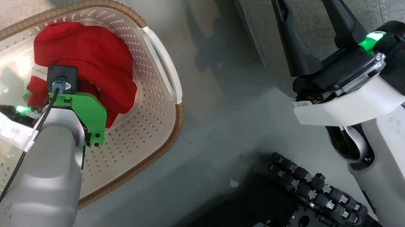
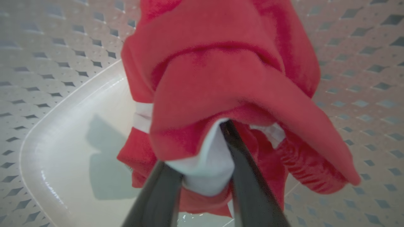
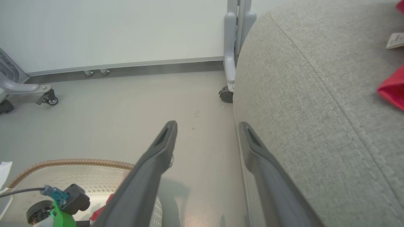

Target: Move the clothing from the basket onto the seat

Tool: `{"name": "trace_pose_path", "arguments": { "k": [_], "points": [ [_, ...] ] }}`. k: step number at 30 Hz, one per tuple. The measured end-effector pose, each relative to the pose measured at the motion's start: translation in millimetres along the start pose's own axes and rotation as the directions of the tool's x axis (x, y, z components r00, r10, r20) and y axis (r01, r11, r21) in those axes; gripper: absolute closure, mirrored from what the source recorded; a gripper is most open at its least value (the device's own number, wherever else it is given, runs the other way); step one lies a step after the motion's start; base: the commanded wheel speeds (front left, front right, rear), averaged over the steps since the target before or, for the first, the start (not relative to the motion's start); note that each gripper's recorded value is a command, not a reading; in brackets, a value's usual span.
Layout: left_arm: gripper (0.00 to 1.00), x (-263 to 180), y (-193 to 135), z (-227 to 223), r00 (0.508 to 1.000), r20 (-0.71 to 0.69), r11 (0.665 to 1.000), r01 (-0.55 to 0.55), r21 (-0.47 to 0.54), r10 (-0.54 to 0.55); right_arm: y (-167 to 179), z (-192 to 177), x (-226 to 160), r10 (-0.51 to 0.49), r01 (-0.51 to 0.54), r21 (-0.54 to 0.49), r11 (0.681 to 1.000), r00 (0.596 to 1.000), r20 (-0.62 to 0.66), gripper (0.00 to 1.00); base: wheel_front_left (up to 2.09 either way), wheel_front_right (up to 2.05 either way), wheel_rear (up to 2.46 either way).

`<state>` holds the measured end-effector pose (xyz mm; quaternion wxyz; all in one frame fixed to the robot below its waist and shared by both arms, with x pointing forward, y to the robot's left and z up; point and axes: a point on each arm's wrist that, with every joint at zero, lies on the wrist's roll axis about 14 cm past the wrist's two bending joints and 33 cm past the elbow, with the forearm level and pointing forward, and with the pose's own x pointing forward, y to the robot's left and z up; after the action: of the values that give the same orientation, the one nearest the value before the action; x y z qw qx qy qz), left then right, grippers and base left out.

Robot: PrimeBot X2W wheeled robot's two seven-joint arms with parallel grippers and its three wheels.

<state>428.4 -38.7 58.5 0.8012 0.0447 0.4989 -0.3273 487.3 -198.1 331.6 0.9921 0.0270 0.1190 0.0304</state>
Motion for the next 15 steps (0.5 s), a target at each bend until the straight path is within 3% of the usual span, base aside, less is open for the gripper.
{"name": "trace_pose_path", "arguments": {
  "k": [15],
  "points": [
    [1.0,-28.6,-13.1,20.6,0.996,0.09,1.0,0.012,0.019,-0.013,10.5,26.5,-0.5,0.029,-0.028,-0.017,0.999,0.998,0.062,0.0,0.0,0.0,0.0]
  ]
}}
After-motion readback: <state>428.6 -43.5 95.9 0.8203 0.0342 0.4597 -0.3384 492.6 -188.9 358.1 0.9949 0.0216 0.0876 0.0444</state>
